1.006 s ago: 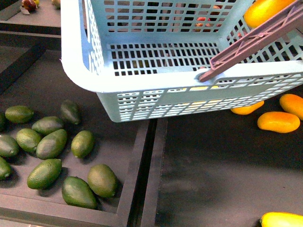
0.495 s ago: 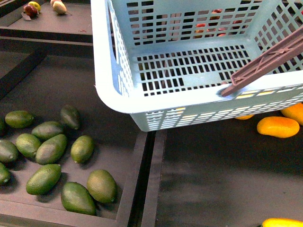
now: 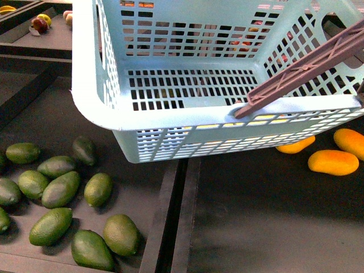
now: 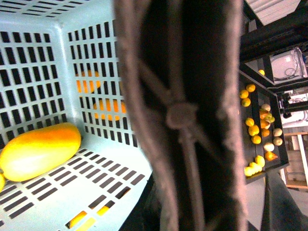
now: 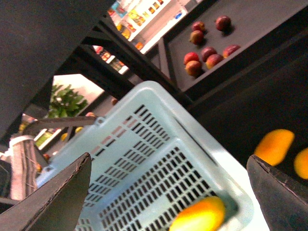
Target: Pick lemon and mango into basket
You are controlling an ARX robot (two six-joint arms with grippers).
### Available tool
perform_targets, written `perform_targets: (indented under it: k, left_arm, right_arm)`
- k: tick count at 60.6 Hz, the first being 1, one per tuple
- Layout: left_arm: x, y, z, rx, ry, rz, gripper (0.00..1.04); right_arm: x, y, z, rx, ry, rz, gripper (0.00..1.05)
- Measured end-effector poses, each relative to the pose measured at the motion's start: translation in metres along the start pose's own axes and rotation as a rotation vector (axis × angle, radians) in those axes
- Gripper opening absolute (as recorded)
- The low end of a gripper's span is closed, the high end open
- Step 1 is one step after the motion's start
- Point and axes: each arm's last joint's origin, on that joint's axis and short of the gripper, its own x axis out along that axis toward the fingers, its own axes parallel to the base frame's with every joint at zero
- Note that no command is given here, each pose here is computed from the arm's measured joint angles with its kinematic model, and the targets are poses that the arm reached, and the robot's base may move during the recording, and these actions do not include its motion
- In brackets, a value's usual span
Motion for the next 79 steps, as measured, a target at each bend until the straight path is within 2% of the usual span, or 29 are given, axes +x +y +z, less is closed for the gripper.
perform_targets:
  k: [5, 9, 10, 13, 15, 18, 21, 26, 39, 79]
  left_arm:
    - [0.000, 0.002, 0.002, -0.003, -0.004, 0.003, 0.05]
    - [0.000, 0.002, 0.002, -0.002, -0.002, 0.001, 0.05]
    - [0.000, 0.001, 0.002, -0.002, -0.001, 0.000, 0.05]
    - [0.000, 0.000, 0.000, -0.002, 0.010, -0.009, 0.05]
    - [0.000, -0.001, -0.001, 0.000, 0.016, -0.014, 0.05]
    - [0.001, -0.002, -0.002, 0.000, 0.022, -0.019, 0.05]
    - [0.000, -0.002, -0.002, -0.007, 0.025, -0.021, 0.05]
    - [0.000, -0.002, -0.002, -0.004, 0.015, -0.012, 0.05]
    - [0.000, 0.000, 0.000, -0.001, 0.003, -0.003, 0.05]
    - [0.000, 0.000, -0.001, -0.002, 0.006, -0.005, 0.05]
  right_arm:
    - [-0.024, -0.012, -0.008, -0.056, -0.009, -0.103, 0.96]
    - [-0.052, -0.027, -0.026, -0.111, -0.005, -0.210, 0.96]
    - [-0.058, -0.029, -0.032, -0.139, -0.008, -0.193, 0.94]
    - [-0.078, -0.039, -0.055, -0.343, -0.044, -0.010, 0.80]
    - [-0.087, -0.046, -0.067, -0.464, -0.058, 0.032, 0.73]
    - [-0.093, -0.055, -0.077, -0.565, -0.081, 0.039, 0.63]
    - [-0.094, -0.059, -0.082, -0.610, -0.082, 0.030, 0.56]
    - [-0.095, -0.066, -0.089, -0.677, -0.075, 0.029, 0.37]
    - [-0.098, -0.072, -0.097, -0.703, -0.086, 0.031, 0.02]
    - [-0.110, -0.084, -0.110, -0.714, -0.110, 0.040, 0.02]
